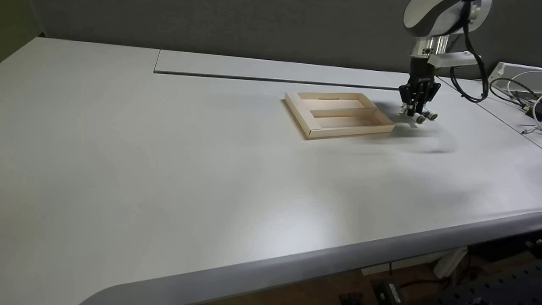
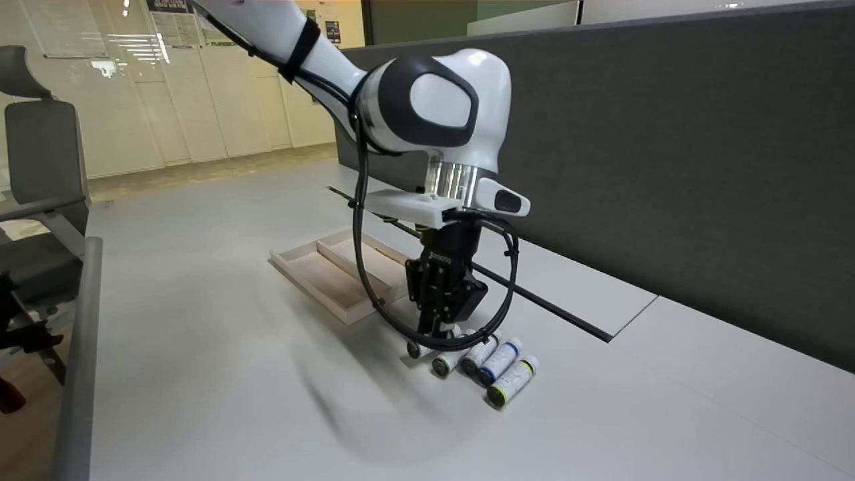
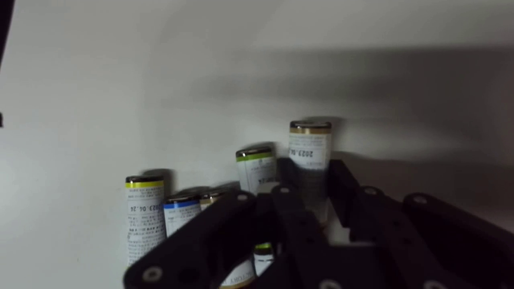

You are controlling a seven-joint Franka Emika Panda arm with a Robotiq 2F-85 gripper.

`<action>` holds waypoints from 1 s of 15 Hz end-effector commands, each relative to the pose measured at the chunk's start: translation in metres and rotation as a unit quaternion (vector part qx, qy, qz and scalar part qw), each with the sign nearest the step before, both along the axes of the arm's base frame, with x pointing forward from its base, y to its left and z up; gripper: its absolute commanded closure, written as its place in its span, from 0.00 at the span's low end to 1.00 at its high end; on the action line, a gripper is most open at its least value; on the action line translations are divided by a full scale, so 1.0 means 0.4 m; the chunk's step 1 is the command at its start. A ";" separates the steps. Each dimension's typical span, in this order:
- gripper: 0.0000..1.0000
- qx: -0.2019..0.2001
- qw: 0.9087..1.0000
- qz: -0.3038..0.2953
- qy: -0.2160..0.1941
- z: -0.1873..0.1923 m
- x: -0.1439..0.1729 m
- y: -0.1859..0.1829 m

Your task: Remove the bottle from the tray and put it on the table

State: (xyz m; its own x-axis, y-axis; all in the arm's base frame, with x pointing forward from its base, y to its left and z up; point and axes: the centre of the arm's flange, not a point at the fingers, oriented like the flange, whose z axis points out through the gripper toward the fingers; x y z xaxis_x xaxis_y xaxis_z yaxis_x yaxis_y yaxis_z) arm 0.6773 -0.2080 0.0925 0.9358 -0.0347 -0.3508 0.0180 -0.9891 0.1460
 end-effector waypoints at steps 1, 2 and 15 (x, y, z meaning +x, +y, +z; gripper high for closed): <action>0.93 -0.019 1.000 -0.008 -0.016 0.003 -0.017 0.004; 0.93 -0.020 1.000 -0.007 -0.018 -0.002 -0.018 0.005; 0.02 0.012 0.999 -0.017 -0.050 0.192 0.031 0.005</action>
